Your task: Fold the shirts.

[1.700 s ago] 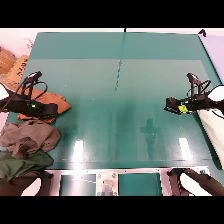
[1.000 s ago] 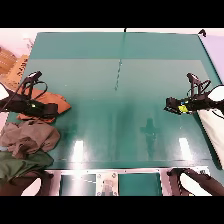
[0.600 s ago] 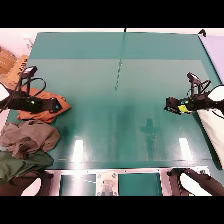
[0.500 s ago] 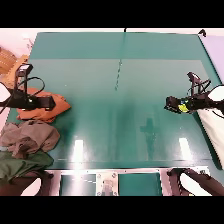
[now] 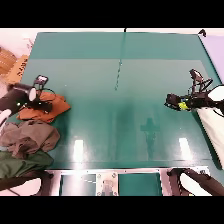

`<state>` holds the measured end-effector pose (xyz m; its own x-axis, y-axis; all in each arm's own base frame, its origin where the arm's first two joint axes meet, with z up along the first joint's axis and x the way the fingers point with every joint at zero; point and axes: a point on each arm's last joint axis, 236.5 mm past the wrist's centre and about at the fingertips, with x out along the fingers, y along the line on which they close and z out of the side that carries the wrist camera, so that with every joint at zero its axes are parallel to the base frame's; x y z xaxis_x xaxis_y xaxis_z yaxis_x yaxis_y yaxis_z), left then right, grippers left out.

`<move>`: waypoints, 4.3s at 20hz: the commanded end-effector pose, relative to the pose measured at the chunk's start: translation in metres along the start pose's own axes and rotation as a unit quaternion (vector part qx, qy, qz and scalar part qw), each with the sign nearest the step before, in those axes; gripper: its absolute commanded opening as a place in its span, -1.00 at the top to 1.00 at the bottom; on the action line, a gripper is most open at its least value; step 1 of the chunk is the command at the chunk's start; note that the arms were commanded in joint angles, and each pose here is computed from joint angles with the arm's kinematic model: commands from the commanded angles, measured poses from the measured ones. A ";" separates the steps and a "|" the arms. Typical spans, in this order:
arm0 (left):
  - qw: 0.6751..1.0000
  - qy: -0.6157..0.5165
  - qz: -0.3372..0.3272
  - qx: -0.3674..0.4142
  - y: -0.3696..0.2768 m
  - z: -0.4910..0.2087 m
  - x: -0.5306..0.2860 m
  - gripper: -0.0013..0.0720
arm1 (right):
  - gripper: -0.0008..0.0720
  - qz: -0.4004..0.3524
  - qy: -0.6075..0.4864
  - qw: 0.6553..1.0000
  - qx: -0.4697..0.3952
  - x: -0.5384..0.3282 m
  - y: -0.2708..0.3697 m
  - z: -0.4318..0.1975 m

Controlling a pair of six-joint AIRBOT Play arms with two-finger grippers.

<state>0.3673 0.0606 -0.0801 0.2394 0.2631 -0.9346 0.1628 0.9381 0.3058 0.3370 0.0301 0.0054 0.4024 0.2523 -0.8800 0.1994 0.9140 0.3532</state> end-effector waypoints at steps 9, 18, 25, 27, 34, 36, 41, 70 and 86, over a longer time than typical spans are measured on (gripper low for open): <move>0.996 -0.088 -0.023 0.025 0.001 0.095 -0.122 0.91 | 0.93 0.001 -0.003 1.000 -0.002 -0.003 0.002 0.003; 0.894 -0.202 -0.355 0.181 -0.296 0.101 -0.298 0.90 | 0.93 0.012 -0.019 0.999 -0.023 -0.036 0.021 0.026; 0.879 -0.096 -0.431 0.182 -0.362 0.075 -0.263 -0.73 | 0.07 0.005 0.016 1.000 -0.014 -0.045 0.011 0.014; 0.892 -0.059 -0.422 0.155 -0.317 0.081 -0.252 -0.73 | -0.15 -0.003 0.020 1.000 0.006 -0.048 -0.004 0.014; 0.899 0.156 -0.403 0.070 -0.275 -0.004 -0.156 -1.00 | -0.23 0.003 0.073 0.995 0.066 0.001 -0.048 -0.001; 0.894 0.188 -0.402 0.055 -0.292 -0.036 -0.127 -1.00 | -0.23 0.031 0.075 0.995 0.061 0.024 -0.044 0.006; 0.885 0.217 -0.411 -0.003 -0.315 -0.075 -0.091 -0.99 | -0.23 0.064 0.083 0.993 0.058 0.074 -0.048 0.029; 0.908 -0.391 -0.126 -0.078 0.016 0.069 -0.462 0.91 | 0.93 0.139 -0.310 0.917 -0.209 -0.315 0.142 0.142; 0.907 -0.416 -0.046 -0.045 0.019 0.129 -0.379 0.91 | 0.93 0.072 -0.195 0.976 -0.059 -0.195 0.051 0.057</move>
<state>0.3502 -0.0351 0.3620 0.8944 -0.0283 -0.4464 0.1098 0.9814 0.1577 0.2968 0.0204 0.3081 0.8231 0.2430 -0.5132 -0.0760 0.9428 0.3245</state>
